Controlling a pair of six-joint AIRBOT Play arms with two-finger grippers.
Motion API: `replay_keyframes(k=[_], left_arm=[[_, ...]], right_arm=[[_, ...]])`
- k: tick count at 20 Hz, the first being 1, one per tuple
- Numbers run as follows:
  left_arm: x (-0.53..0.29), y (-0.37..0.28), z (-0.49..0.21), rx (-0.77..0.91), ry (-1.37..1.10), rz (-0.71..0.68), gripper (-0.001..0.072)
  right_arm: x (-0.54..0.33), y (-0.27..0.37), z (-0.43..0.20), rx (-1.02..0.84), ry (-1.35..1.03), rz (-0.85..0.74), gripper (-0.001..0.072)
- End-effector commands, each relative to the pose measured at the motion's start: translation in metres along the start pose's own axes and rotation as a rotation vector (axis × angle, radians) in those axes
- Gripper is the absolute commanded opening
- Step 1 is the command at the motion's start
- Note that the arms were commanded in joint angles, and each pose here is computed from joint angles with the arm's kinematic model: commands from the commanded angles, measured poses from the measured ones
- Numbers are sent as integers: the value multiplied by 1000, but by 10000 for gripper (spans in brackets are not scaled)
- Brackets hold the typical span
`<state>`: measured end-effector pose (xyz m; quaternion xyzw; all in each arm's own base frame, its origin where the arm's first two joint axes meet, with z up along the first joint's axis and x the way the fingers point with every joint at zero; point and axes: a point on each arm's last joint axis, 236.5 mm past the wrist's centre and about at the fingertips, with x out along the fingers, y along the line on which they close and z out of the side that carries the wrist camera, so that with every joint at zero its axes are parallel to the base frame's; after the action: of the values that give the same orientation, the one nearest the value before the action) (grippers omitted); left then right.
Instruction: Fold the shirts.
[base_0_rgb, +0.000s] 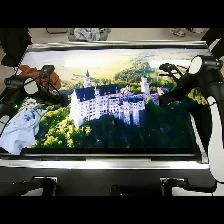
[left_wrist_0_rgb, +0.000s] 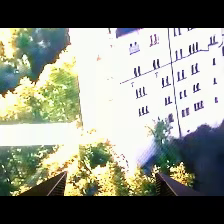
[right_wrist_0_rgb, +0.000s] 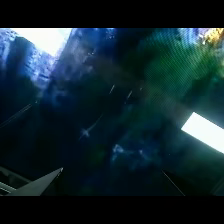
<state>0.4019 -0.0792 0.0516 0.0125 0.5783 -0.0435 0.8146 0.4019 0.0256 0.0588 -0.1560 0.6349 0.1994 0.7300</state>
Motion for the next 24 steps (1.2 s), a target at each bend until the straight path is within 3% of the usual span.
replay_keyframes(k=[1,14,19,20,24], left_arm=[[0,0,0,-1,0,0,647],[0,0,1,-3,-4,0,647],[1,-12,56,-1,-229,-39,650],[-2,-12,79,12,-325,-45,679],[-3,52,168,-102,-479,8,691]], right_arm=[[0,0,0,-1,0,0,679],[0,0,1,0,-3,-1,679],[-3,-19,36,-1,-154,-82,680],[-5,-22,42,0,-177,-94,680],[-6,-18,53,14,-225,-75,680]])
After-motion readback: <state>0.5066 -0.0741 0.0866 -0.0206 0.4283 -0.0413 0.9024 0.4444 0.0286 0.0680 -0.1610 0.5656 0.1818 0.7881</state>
